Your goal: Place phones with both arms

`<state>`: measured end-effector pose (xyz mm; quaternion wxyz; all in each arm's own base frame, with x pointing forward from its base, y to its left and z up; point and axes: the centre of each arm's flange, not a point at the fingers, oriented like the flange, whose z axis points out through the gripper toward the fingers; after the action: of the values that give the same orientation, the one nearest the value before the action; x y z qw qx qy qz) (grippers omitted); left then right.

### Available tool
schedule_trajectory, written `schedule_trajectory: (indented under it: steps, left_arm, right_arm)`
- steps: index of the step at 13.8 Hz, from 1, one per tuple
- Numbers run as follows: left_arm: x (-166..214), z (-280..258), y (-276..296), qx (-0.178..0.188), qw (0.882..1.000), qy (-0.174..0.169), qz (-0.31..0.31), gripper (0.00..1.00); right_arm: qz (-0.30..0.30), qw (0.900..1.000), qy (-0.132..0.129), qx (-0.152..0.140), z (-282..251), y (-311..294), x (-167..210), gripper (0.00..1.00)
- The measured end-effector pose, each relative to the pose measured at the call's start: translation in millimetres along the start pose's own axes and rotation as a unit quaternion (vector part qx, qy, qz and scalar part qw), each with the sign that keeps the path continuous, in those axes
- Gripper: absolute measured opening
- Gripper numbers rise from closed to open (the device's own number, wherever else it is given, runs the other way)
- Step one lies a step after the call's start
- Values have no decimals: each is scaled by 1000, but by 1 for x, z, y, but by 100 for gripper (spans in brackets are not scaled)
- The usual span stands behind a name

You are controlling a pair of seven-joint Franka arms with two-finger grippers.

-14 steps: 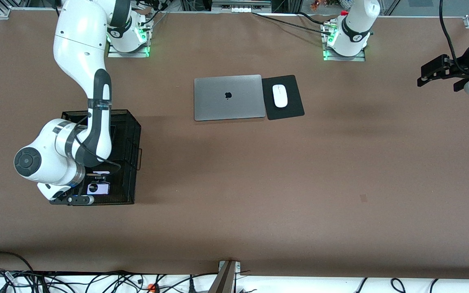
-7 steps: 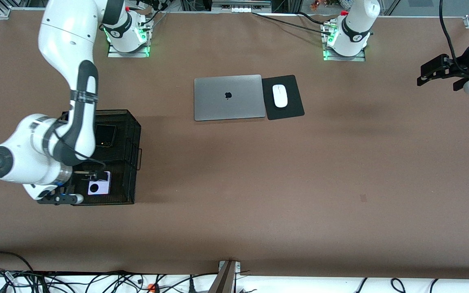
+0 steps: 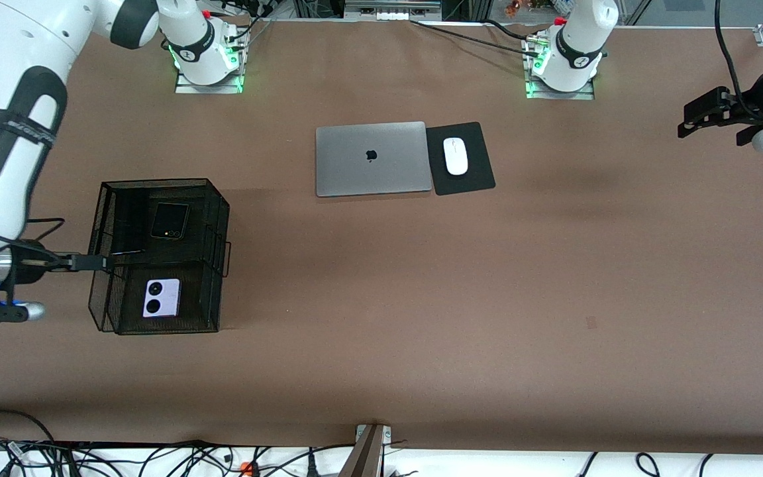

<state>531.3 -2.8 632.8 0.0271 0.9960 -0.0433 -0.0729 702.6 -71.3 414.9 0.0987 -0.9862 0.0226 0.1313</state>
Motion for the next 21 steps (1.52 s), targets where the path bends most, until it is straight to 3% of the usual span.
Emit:
schedule_trajectory:
  steps: [7,16,21]
  left_arm:
    - [-1,1,-1,2,1000,-4,-1,100]
    - [-6,-1,-2,1,1000,-13,-2,100]
    - [-6,-2,-3,1,1000,-14,-3,100]
  right_arm:
    - [41,998,-31,34,-35,-7,-12,99]
    - [70,997,-39,11,-65,-19,-24,99]
    - [69,996,-61,-13,-53,-34,-22,99]
